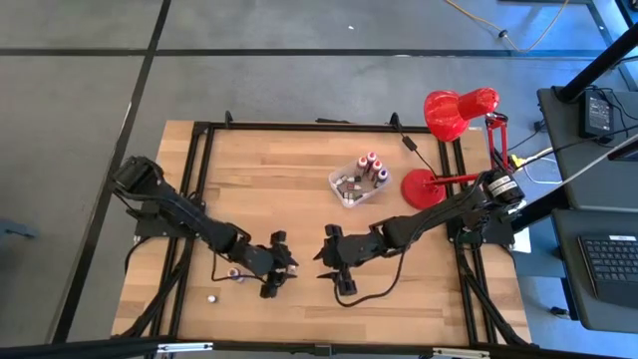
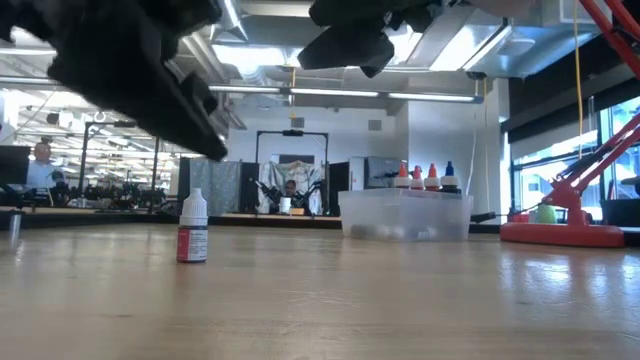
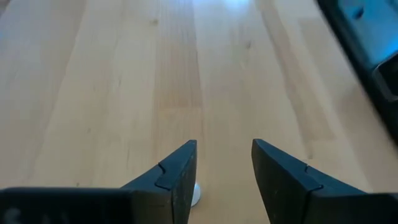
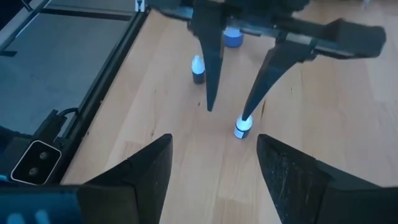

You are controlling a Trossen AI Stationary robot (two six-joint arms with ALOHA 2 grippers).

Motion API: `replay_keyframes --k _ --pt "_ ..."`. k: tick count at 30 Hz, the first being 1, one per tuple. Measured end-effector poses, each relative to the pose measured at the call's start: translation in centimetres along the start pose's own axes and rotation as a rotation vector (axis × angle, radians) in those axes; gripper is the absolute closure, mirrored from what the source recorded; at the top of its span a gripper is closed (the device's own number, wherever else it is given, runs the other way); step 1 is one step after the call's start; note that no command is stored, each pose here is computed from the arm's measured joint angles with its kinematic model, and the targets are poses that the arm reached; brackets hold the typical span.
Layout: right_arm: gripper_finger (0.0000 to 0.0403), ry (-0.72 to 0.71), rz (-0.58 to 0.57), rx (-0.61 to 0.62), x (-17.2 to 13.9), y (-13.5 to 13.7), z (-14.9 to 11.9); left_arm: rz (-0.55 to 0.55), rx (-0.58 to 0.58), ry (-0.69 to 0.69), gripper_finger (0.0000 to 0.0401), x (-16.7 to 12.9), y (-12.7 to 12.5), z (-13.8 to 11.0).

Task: Pick & Place food coloring
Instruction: Put the small red food coloring bottle in the transparent bin

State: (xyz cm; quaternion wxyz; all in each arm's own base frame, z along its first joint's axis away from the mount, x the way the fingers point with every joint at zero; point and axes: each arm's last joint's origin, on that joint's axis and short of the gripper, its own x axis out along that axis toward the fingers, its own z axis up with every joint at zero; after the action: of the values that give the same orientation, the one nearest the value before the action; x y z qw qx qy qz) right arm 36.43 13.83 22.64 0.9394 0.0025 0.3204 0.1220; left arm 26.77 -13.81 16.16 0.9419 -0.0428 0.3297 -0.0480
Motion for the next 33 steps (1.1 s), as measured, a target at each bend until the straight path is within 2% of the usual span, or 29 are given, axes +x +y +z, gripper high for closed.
replay_keyframes --k 4,11,18,27,33 --pt "0.0166 0.005 -0.001 0.003 0.0 0.0 -0.1 0.02 0.04 0.037 0.0256 0.9 0.1 -0.8" --pt "0.0166 0.005 -0.001 0.004 0.0 0.0 0.0 0.118 0.058 0.04 0.0267 1.6 0.4 -1.5" --pt "0.0166 0.005 -0.001 0.004 0.0 0.0 0.0 0.121 0.065 0.041 0.0274 1.6 0.4 -1.5" --pt "0.0166 0.004 -0.001 0.004 0.0 0.0 0.0 0.128 0.056 0.152 0.0277 1.5 0.7 -2.5" --pt "0.0166 0.006 -0.001 0.004 0.0 0.0 0.0 0.134 0.054 0.149 0.0309 1.5 0.7 -2.5"
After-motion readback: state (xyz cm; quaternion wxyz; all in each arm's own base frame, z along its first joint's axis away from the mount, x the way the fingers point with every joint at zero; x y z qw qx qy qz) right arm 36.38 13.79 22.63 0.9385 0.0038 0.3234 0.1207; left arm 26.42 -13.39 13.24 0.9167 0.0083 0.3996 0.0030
